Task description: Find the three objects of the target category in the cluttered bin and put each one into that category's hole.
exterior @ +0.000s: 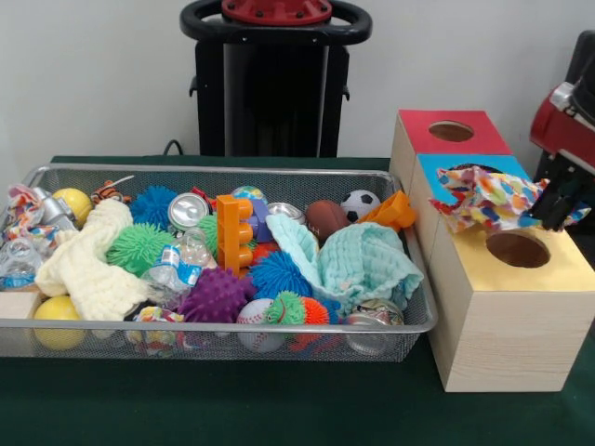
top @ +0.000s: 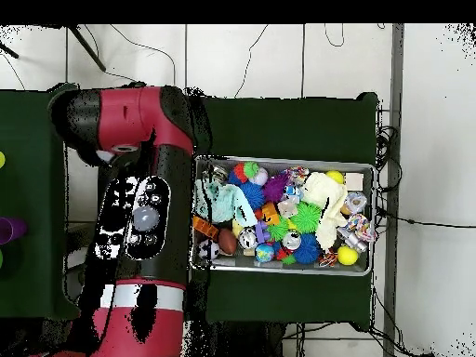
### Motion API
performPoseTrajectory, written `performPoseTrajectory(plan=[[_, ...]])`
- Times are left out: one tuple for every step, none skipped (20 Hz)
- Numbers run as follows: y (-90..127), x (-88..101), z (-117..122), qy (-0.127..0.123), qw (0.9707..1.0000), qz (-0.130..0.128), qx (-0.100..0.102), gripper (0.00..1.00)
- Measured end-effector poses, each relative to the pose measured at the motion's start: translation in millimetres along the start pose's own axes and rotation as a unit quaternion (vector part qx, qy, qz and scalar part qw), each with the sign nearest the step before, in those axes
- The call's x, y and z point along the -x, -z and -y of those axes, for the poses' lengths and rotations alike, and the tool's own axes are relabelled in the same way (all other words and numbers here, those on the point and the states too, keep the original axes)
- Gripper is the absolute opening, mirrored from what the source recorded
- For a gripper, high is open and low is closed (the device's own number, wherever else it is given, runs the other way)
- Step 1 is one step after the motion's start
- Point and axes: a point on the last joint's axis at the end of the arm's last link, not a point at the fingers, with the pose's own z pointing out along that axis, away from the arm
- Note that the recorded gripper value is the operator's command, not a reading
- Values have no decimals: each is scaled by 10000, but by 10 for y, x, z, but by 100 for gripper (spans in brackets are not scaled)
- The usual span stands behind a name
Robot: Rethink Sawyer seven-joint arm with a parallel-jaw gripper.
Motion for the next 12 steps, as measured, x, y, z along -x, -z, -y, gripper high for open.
performPoseTrajectory(plan=[[3,75,46,-58,10000,27,41,0],[5,107,65,-82,9999,36,59,0],[10,147,91,-113,9999,45,75,0],[16,188,117,-144,9998,54,91,0],[24,214,132,-163,9998,53,99,0],[29,230,143,-175,9998,53,102,0],[29,236,146,-179,9998,52,103,0],[27,235,144,-178,9998,51,104,0],[25,230,132,-169,9998,56,106,0],[23,224,120,-160,9998,62,109,0],[22,218,105,-148,9998,71,113,0],[22,212,90,-136,9998,80,118,0]])
